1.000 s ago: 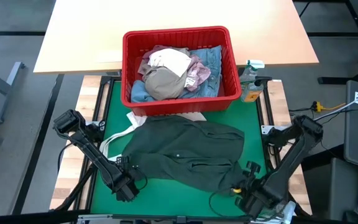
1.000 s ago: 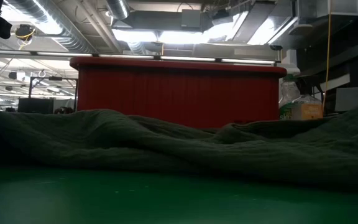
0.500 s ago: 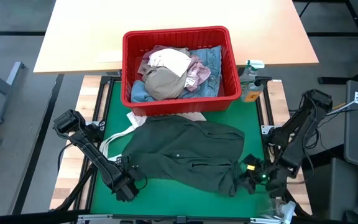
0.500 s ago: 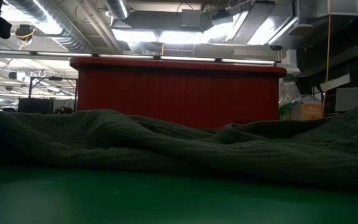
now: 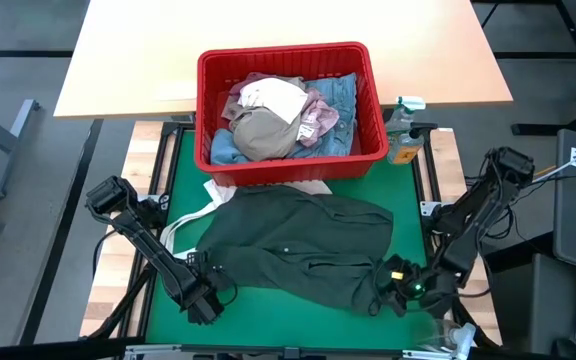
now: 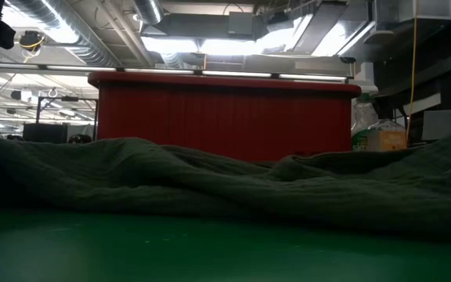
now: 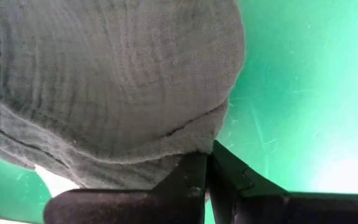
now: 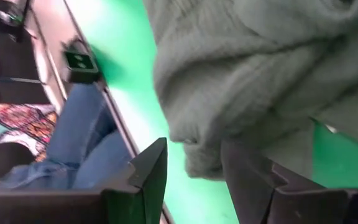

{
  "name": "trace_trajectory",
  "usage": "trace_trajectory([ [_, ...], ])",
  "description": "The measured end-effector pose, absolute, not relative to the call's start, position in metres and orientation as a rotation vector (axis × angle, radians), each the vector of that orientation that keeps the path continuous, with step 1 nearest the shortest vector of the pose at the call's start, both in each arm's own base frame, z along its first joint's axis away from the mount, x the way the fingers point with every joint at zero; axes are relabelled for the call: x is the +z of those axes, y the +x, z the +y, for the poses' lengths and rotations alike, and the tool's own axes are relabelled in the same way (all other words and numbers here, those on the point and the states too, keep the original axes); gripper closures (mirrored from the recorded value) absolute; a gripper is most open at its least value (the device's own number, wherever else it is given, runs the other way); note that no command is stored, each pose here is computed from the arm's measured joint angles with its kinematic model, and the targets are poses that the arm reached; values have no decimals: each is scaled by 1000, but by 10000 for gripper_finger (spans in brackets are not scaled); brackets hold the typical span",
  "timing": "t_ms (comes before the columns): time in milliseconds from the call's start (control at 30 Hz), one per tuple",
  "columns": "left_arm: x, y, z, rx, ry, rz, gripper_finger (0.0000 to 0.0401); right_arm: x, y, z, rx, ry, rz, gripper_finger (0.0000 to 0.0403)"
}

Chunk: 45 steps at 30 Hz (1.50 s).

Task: Fold laundry
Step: Fold the green shirt

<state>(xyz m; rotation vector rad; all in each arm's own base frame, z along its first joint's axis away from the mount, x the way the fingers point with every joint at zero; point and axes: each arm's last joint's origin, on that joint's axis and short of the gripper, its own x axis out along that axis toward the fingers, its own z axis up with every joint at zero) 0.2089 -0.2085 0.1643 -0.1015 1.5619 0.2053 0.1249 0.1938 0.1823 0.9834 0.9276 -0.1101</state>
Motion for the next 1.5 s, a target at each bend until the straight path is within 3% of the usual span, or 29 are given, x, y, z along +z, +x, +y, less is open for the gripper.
trace_trajectory([
  [467,164,209,-209,211,-108,1561,401,154,137,215,-69,903,911,255],
  [567,164,209,-209,220,-128,1571,401,149,139,219,-60,884,933,286],
  [700,166,206,-208,214,-143,1616,401,153,140,223,-33,860,989,374],
  [767,166,205,-208,206,-153,1647,401,159,141,225,-21,840,996,391],
  [900,166,201,-207,201,-163,1710,401,172,141,227,-36,776,1057,378],
  [1267,167,197,-209,177,-177,1773,401,219,135,222,-232,548,1290,397],
  [1500,167,197,-210,51,-117,1790,401,229,129,215,-344,508,1370,398],
])
